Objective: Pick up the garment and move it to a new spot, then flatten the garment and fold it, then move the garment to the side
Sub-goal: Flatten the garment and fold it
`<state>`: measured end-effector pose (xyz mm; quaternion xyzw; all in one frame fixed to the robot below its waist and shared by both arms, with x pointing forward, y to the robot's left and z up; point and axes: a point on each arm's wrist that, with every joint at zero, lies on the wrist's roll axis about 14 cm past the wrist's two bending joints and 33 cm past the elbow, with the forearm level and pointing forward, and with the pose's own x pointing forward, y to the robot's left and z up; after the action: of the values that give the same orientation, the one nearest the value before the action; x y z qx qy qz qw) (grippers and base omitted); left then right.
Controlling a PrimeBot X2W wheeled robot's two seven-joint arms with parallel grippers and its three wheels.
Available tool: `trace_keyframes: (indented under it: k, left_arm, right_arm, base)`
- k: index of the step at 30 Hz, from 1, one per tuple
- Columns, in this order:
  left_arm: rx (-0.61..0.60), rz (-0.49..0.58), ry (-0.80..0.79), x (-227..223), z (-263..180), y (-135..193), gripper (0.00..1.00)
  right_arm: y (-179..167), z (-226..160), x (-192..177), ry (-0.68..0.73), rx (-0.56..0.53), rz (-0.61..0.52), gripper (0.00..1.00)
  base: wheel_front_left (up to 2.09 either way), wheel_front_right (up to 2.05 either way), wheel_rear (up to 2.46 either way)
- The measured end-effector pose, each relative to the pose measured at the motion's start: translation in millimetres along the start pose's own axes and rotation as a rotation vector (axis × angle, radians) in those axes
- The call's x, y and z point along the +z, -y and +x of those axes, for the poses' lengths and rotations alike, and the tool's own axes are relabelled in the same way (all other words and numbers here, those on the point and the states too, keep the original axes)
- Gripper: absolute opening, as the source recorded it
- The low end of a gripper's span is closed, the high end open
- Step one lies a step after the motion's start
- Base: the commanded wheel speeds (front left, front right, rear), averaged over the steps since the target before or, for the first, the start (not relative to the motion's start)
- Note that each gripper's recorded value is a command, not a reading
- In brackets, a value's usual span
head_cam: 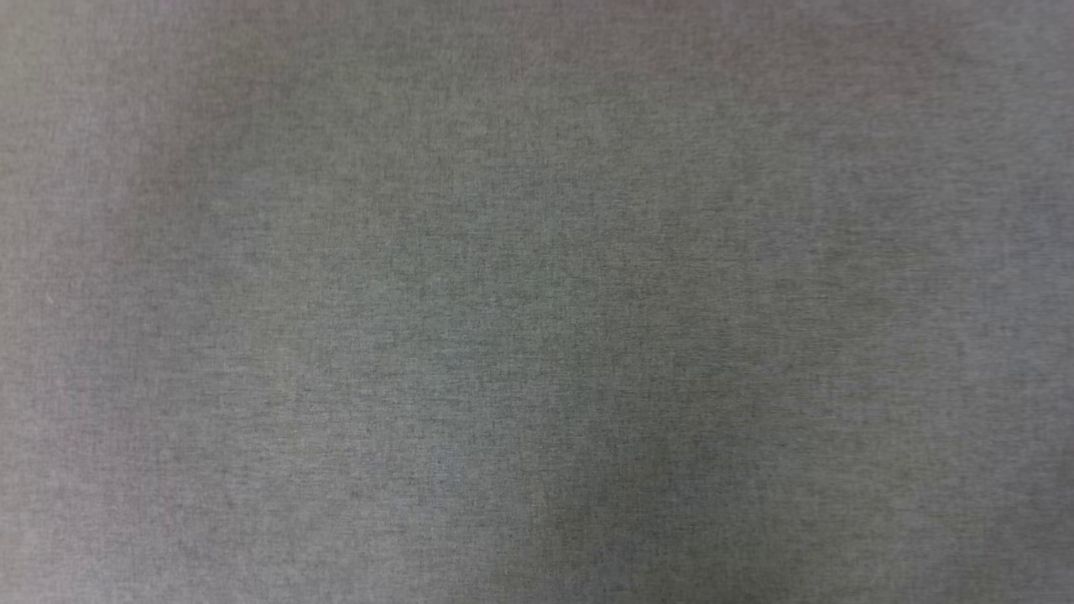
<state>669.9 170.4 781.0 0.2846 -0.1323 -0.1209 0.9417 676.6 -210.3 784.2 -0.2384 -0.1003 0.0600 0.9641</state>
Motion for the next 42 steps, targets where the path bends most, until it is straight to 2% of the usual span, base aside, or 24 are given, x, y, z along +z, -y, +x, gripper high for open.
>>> trace_keyframes:
  k: [8, 13, 21, 27, 29, 30, 35, 42]
  left_arm:
    - [0.010, -0.024, -0.042, -36.4, 8.3, -1.8, 0.00]
    - [-0.023, -0.051, -0.094, -73.5, 6.3, 16.2, 0.00]
    - [-0.089, -0.190, -0.129, -123.6, -16.8, 59.3, 0.00]
    - [-0.129, -0.310, -0.191, -162.4, -57.9, 102.9, 0.00]
    - [-0.145, -0.358, -0.244, -181.9, -88.7, 125.8, 0.00]
    - [-0.145, -0.358, -0.244, -181.9, -88.7, 125.8, 0.00]
    - [-0.160, -0.446, -0.361, -208.5, -163.5, 163.9, 0.00]
    - [-0.173, -0.516, -0.525, -225.7, -261.5, 194.7, 0.00]
  right_arm:
    - [-32.5, 26.1, -21.8, -0.003, 0.049, 0.019, 0.00]
    - [-59.1, 29.0, -59.3, -0.060, 0.102, 0.033, 0.00]
    - [-105.6, 2.8, -124.9, -0.152, 0.203, 0.072, 0.00]
    - [-140.4, -36.4, -166.4, -0.220, 0.287, 0.111, 0.00]
    - [-158.1, -63.4, -184.0, -0.256, 0.333, 0.137, 0.00]
    - [-158.1, -63.4, -184.0, -0.256, 0.333, 0.137, 0.00]
    - [-181.4, -128.0, -215.2, -0.343, 0.408, 0.187, 0.00]
    - [-186.0, -207.9, -241.5, -0.466, 0.447, 0.234, 0.00]
  base:
    - [0.00, 0.00, 0.00]
    - [0.00, 0.00, 0.00]
    - [0.00, 0.00, 0.00]
    - [0.00, 0.00, 0.00]
    - [0.00, 0.00, 0.00]
    - [0.00, 0.00, 0.00]
    - [0.00, 0.00, 0.00]
    - [0.00, 0.00, 0.00]
